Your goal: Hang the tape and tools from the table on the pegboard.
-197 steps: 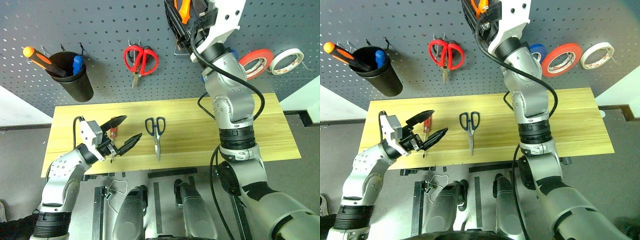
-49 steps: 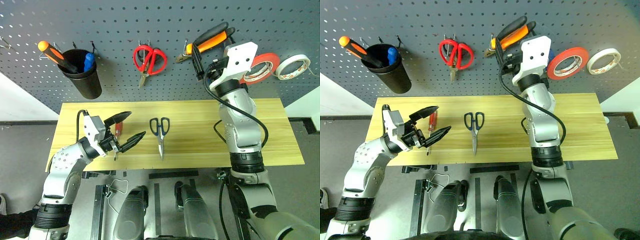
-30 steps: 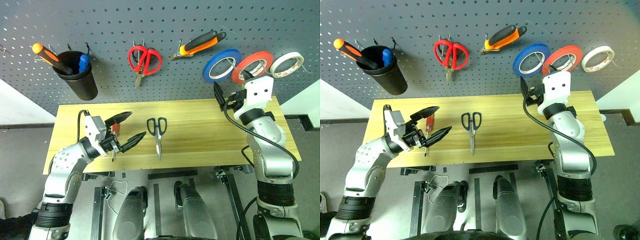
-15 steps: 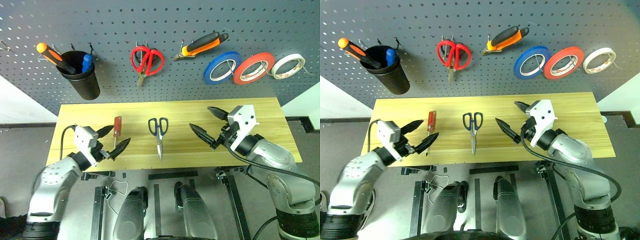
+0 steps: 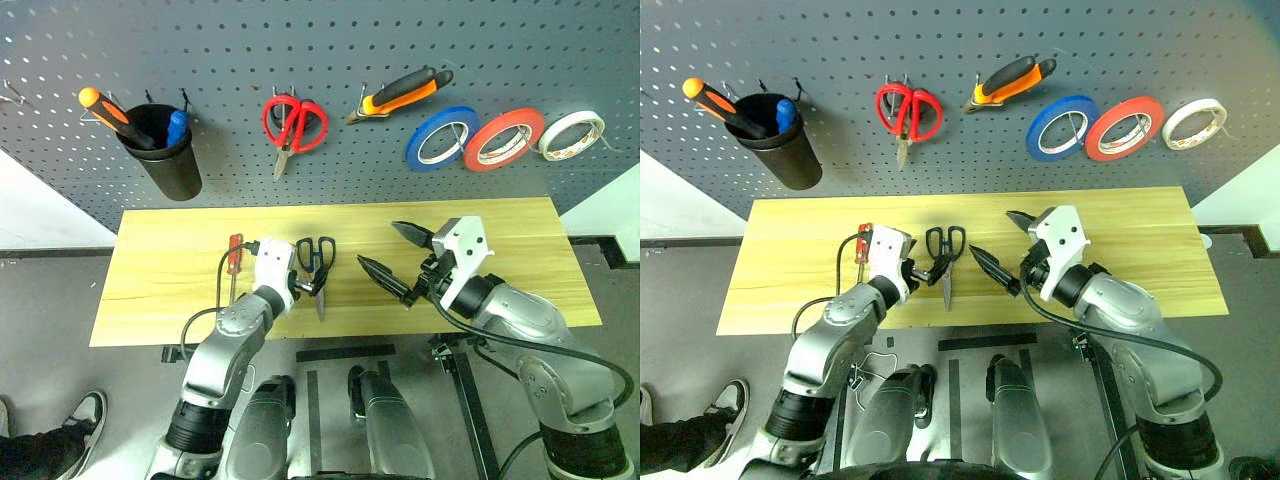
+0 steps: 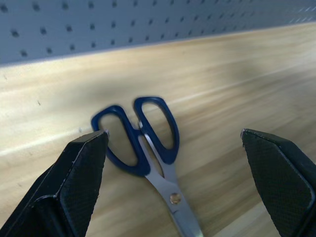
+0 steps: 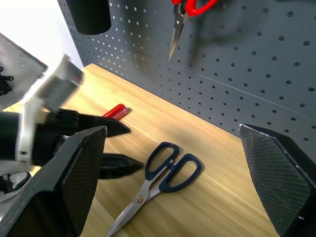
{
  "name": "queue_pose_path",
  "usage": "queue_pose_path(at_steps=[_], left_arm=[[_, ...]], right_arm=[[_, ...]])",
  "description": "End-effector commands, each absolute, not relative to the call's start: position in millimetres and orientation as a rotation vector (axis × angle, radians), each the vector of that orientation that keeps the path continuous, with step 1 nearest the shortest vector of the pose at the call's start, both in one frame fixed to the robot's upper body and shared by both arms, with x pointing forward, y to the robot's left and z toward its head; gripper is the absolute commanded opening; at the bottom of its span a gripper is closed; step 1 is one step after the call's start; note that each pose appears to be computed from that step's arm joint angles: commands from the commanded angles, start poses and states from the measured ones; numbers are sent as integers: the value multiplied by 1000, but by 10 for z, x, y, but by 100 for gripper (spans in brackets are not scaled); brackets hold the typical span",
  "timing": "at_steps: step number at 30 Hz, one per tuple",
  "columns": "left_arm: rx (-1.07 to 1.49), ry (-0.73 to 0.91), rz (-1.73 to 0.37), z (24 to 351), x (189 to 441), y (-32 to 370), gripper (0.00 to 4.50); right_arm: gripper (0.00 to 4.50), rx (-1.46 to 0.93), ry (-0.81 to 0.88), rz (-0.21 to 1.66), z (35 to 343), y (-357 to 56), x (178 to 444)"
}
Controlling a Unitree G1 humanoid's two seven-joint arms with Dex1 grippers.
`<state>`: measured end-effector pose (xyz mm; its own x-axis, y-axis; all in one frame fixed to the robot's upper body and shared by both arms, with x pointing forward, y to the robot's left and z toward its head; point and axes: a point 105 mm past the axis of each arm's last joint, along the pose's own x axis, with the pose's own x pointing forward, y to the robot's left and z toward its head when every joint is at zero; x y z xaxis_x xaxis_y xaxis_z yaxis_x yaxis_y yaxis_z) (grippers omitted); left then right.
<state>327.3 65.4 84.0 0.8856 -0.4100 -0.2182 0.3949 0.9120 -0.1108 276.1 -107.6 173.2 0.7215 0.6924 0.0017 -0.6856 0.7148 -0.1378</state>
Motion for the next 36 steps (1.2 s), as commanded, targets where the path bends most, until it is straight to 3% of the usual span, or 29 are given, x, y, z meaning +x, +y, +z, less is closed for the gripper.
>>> queue_pose_path(at_steps=[1,5,11,18,24,36], left_arm=[[-99,353,-304,726,3287,617,450],[-135,489,-155,547,3252,640,450],[-151,582,-145,354,3184,560,450],[-156,591,-211,324,3212,371,450],[-188,517,-313,510,3227,195,450],[-153,611,-274,264,3349,80,450]], right_arm=[[447,-133,-111,780,1841,-987,2682],[447,-126,-108,776,1830,-958,2667],[447,-122,-106,761,1845,-975,2655],[447,-122,-101,750,1850,-990,2644],[447,-126,-98,739,1838,-986,2653],[447,-128,-105,731,1862,-974,2641]])
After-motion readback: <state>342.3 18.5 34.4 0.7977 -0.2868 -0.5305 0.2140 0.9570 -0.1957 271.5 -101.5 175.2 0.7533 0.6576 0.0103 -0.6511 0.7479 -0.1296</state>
